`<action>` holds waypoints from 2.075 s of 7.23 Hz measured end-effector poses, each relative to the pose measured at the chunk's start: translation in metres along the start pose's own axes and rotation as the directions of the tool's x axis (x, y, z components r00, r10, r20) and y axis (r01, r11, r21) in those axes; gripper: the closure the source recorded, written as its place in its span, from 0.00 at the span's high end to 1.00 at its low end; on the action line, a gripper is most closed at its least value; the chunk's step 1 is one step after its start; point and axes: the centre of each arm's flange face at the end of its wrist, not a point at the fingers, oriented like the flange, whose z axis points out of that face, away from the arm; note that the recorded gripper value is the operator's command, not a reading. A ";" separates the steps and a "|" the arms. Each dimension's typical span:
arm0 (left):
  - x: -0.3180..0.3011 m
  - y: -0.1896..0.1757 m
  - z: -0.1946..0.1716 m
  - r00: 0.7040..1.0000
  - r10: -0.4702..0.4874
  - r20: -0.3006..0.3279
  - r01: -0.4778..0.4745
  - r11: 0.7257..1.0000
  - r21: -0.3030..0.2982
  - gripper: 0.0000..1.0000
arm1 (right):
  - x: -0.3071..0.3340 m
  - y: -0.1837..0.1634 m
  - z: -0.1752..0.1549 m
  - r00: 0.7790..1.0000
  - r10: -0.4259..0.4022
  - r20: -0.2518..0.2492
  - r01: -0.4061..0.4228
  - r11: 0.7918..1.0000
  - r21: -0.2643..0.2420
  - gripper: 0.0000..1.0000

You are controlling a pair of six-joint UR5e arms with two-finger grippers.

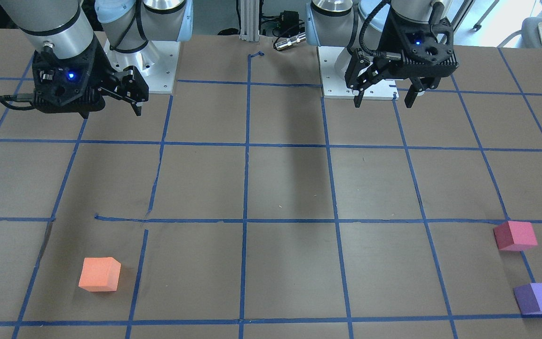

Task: Arrange blocks in a line

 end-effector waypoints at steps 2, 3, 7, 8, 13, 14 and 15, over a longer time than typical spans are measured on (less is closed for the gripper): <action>-0.001 0.000 -0.001 1.000 0.003 0.002 -0.003 1.000 0.002 1.00 | 0.000 0.000 0.000 1.000 0.000 0.003 0.000 1.000 0.001 1.00; -0.001 0.000 -0.001 1.000 0.003 0.003 -0.003 1.000 0.003 1.00 | 0.000 0.000 0.000 1.000 0.000 0.004 0.000 1.000 0.001 1.00; -0.001 -0.001 -0.002 1.000 -0.001 -0.004 0.001 1.000 0.006 1.00 | 0.000 0.000 0.000 1.000 0.000 -0.004 0.000 1.000 0.000 1.00; -0.001 -0.003 -0.001 1.000 -0.001 -0.006 0.001 1.000 0.003 1.00 | 0.001 0.000 0.000 1.000 0.000 -0.006 0.000 1.000 -0.001 1.00; -0.001 0.000 -0.002 1.000 -0.011 -0.010 0.011 1.000 0.008 1.00 | 0.002 -0.002 0.001 1.000 0.006 -0.011 -0.006 1.000 0.007 1.00; -0.003 -0.001 -0.001 1.000 -0.015 -0.009 0.015 1.000 0.011 1.00 | 0.003 -0.004 0.002 1.000 0.009 -0.011 -0.009 1.000 0.009 1.00; -0.004 -0.002 -0.001 1.000 -0.017 -0.008 0.017 1.000 0.013 1.00 | 0.005 -0.006 0.003 1.000 0.008 -0.011 -0.008 1.000 0.008 1.00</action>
